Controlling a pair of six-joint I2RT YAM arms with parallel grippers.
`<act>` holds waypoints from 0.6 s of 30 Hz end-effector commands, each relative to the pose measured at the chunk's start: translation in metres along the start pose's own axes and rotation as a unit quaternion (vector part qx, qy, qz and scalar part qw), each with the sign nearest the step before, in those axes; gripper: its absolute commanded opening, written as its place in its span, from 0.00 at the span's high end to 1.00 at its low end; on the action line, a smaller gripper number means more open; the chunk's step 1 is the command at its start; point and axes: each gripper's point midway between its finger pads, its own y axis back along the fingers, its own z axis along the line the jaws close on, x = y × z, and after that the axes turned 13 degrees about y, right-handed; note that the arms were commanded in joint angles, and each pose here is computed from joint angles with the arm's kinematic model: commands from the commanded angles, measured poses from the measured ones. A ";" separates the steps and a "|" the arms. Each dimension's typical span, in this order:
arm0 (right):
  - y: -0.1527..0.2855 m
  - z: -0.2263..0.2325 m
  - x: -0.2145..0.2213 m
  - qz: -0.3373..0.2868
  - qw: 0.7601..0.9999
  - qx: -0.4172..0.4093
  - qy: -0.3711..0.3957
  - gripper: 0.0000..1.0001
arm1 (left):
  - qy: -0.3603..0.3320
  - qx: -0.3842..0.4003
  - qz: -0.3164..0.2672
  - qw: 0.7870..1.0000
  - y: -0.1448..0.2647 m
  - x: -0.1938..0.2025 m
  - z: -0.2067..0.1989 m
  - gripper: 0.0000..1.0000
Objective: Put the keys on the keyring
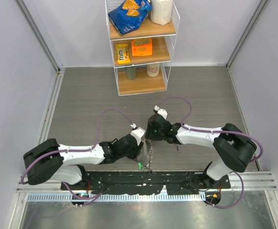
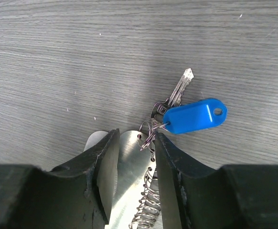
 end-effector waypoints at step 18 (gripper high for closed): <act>-0.004 0.004 -0.009 -0.010 1.000 0.005 -0.005 0.81 | 0.014 0.015 -0.027 0.999 0.003 -0.012 -0.006 0.56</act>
